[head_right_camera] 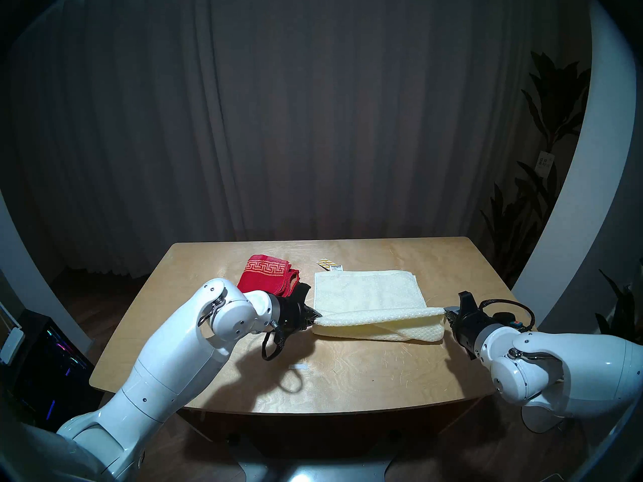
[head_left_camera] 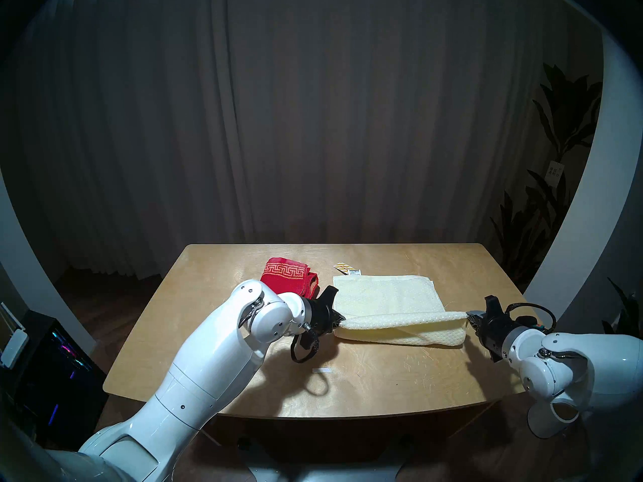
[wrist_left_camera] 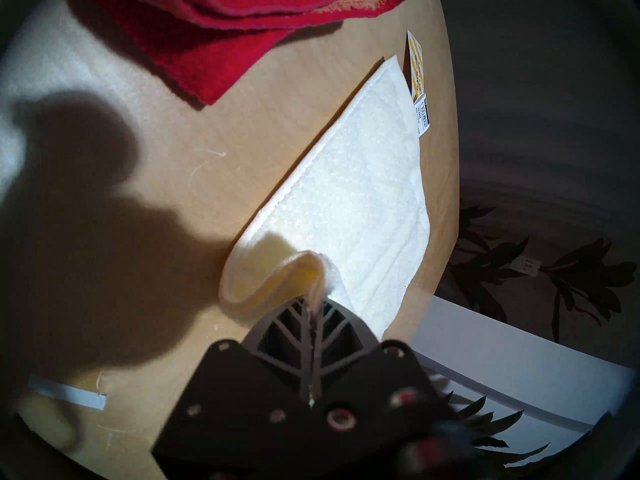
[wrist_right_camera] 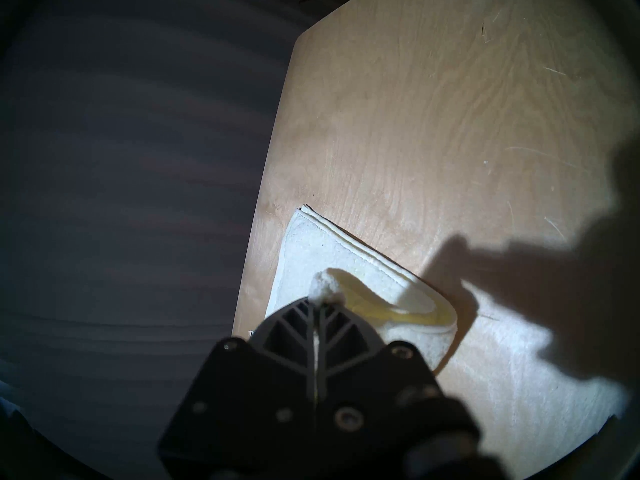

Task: Fold each towel twice and stack them on table

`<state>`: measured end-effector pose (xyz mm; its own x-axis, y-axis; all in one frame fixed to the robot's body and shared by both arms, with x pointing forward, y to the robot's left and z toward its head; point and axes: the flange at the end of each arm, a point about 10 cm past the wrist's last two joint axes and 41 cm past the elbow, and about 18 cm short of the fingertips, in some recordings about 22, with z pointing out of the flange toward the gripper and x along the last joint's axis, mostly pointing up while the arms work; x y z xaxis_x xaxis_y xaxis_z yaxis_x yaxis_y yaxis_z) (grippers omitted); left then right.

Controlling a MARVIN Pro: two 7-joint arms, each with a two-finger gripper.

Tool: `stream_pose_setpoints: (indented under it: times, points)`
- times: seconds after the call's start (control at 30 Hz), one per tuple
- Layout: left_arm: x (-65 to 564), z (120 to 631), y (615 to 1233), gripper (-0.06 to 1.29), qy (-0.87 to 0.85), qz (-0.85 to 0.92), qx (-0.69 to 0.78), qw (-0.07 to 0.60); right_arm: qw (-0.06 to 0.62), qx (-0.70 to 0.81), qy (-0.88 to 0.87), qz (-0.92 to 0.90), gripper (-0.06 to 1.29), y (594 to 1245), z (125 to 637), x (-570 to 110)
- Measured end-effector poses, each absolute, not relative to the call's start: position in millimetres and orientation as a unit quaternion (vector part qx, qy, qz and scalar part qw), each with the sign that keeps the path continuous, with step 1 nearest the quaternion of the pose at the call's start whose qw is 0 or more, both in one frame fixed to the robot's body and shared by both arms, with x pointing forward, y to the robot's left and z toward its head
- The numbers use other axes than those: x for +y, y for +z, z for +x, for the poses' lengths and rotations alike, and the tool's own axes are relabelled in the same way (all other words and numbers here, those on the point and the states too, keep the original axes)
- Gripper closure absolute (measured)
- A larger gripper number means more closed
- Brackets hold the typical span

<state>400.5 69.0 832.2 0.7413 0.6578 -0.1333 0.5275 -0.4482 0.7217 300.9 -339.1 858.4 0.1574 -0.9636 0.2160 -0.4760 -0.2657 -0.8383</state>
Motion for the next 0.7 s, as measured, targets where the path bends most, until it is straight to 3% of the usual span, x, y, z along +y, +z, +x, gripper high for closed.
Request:
stream_pose_setpoints:
  times: [0.7]
  points:
    - [50,443,846,1.26,0.105,0.848,0.382,0.354,0.313,0.511,-0.373,-0.709,1.26,861,338,-353]
